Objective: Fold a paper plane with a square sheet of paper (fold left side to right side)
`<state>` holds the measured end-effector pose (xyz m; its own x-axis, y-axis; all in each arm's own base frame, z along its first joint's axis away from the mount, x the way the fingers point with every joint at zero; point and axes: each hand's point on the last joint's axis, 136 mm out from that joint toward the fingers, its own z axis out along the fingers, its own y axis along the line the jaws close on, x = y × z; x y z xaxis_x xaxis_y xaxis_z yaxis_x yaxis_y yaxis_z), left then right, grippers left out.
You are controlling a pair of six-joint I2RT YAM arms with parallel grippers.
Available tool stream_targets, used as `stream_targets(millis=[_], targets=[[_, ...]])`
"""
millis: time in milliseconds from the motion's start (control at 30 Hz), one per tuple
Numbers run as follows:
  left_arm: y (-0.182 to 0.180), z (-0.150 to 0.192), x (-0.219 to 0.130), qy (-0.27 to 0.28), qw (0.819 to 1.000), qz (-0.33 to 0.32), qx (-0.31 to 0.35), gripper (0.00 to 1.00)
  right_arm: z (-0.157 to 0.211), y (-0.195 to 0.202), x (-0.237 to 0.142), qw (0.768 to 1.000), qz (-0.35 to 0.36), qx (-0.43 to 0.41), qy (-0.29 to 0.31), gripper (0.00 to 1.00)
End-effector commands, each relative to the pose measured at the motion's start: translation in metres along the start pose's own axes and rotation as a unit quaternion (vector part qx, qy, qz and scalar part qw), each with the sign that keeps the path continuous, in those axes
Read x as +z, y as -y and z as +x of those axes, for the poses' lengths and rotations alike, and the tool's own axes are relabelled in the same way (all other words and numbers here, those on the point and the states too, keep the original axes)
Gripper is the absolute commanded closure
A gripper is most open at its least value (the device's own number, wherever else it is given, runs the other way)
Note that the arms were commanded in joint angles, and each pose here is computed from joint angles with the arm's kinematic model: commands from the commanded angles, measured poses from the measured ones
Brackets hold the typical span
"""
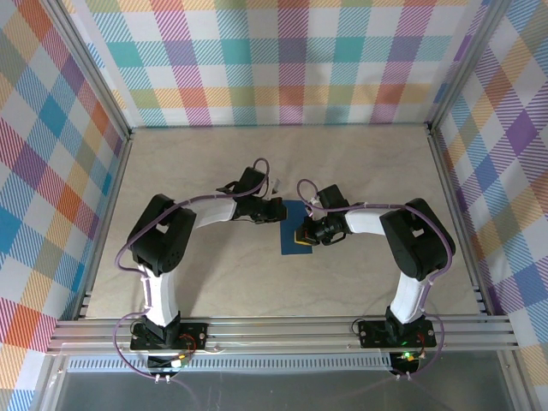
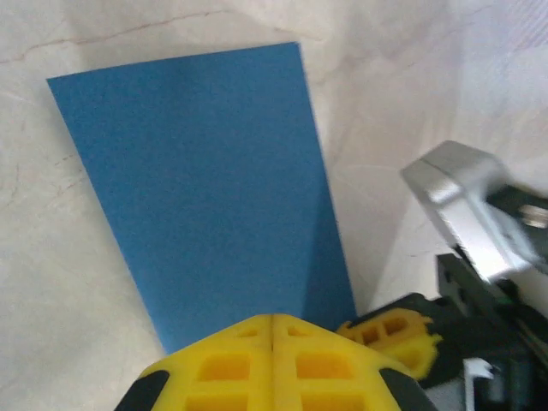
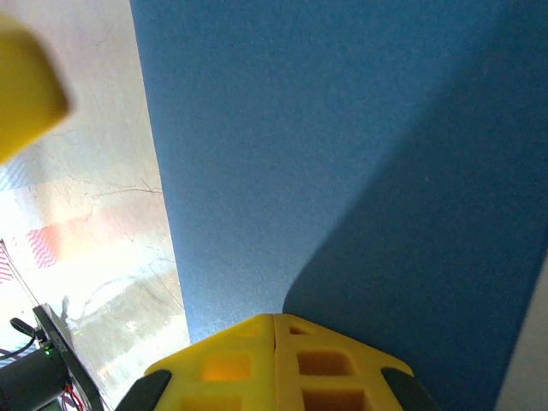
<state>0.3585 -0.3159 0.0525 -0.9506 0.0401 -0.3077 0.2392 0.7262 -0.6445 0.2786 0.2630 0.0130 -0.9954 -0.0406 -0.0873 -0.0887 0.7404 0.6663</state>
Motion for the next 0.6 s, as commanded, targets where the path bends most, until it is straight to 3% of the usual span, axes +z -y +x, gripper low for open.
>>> stream_targets(millis=[0,233,567], targets=[[0.003,-0.006,0.008,-0.002,1.0,0.005,0.002,1.0,0.038,0.051,0.008,0.993,0.086,0.059,-0.049,1.0],[-0.021,0.003,0.02,-0.016,0.999,-0.036,-0.015,1.0,0.033,0.042,0.004,0.995,0.071,0.053,-0.041,0.96],[-0.035,0.028,0.023,-0.04,0.997,-0.056,-0.02,1.0,0.003,-0.017,-0.032,1.0,-0.002,0.01,0.004,0.8]])
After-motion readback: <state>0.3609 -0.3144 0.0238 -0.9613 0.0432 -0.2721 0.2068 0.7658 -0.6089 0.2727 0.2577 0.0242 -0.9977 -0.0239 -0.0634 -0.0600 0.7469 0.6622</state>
